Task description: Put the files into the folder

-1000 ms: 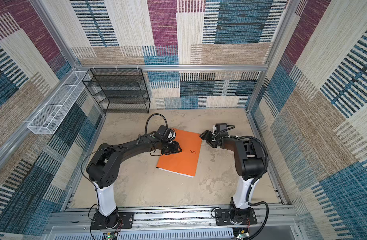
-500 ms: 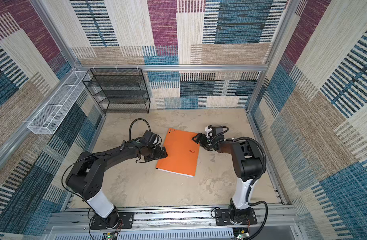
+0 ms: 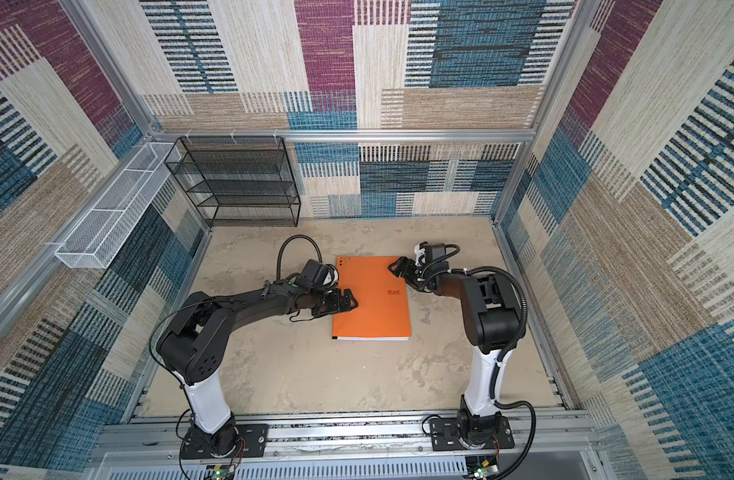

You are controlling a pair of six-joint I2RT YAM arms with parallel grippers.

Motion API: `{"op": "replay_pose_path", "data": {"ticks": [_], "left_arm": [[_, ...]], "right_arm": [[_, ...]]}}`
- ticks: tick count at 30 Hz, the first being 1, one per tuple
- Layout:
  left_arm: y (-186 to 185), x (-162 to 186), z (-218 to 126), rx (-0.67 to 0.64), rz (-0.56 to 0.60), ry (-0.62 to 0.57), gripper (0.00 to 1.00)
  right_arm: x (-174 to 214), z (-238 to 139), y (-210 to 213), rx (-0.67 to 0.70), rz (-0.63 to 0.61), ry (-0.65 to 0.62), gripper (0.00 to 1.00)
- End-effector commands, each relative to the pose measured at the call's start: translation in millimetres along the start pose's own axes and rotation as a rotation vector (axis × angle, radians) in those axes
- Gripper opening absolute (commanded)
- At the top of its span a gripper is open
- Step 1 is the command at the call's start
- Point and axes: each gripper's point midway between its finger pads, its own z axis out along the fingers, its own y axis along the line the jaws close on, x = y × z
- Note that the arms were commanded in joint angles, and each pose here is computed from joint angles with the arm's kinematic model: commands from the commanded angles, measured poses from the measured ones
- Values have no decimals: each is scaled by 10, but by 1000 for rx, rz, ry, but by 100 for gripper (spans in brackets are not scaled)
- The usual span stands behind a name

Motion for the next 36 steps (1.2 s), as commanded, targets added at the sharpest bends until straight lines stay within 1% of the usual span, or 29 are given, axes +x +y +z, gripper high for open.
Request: {"op": "replay_pose_path", "data": {"ticks": [1, 3, 4, 5, 8, 11, 12, 14, 15, 16, 17, 18, 19, 21, 23, 24, 26, 28, 30, 31, 32, 33, 34, 35, 36], "left_arm": [[124, 93, -55, -64, -65, 31, 94], [141, -24, -256, -97, -58, -24, 94], [105, -103, -402, -94, -50, -59, 95], [74, -203, -571, -89, -41, -102, 99], [103, -474, -1085, -133, -24, -232, 99], [359, -733, -1658, -236, -38, -418, 99], [511, -809, -1869, -300, -53, -501, 99], [899, -858, -2273, -498, -109, -654, 99], [1086, -843, -2423, -588, -112, -723, 99], [1239, -853, -2535, -680, -72, -815, 99], [1342, -853, -2608, -730, -60, -890, 99], [1493, -808, -2671, -788, -65, -939, 99], [1612, -758, -2722, -834, -69, -951, 99], [1794, -697, -2756, -935, -33, -945, 99], [2028, -638, -2738, -1040, -30, -924, 99], [2126, -612, -2687, -1076, -11, -892, 99], [2226, -614, -2570, -1120, 50, -871, 99], [2285, -632, -2446, -1104, 86, -901, 99], [2266, -694, -2389, -1069, 156, -939, 100], [2223, -722, -2335, -1034, 201, -929, 100], [2199, -747, -2284, -992, 244, -953, 99], [2267, -731, -2254, -978, 241, -982, 99], [2280, -747, -2304, -976, 242, -1024, 99], [2285, -709, -2255, -940, 238, -994, 99], [2294, -690, -2201, -873, 237, -963, 99]], "right_arm": [[149, -79, -309, 139, 74, 47, 84], [59, -185, -266, 145, 60, 17, 86], [-12, -279, -221, 150, 48, -12, 90], [-90, -394, -162, 154, 36, -47, 98], [-351, -790, 20, 174, -4, -169, 100], [-628, -1322, 294, 179, -75, -336, 100], [-701, -1489, 388, 177, -116, -392, 100], [-818, -1826, 507, 207, -184, -515, 100], [-870, -2013, 495, 252, -204, -592, 100], [-914, -2222, 443, 314, -207, -679, 100], [-935, -2396, 399, 355, -211, -756, 100], [-917, -2538, 296, 408, -217, -827, 100], [-907, -2653, 254, 441, -286, -901, 100], [-815, -2725, 117, 479, -380, -1004, 100], [-643, -2665, -102, 497, -414, -1043, 100], [-573, -2641, -185, 503, -424, -1052, 100], [-484, -2583, -290, 508, -440, -1046, 100], [-424, -2483, -427, 527, -442, -1035, 100], [-362, -2394, -624, 543, -369, -1034, 100], [-325, -2371, -649, 529, -374, -1041, 100], [-269, -2336, -599, 495, -449, -1042, 100], [-219, -2310, -513, 453, -532, -1048, 100], [-216, -2300, -435, 431, -589, -1053, 100], [-195, -2258, -370, 403, -645, -1040, 100], [-186, -2280, -355, 397, -664, -1062, 100]]}}
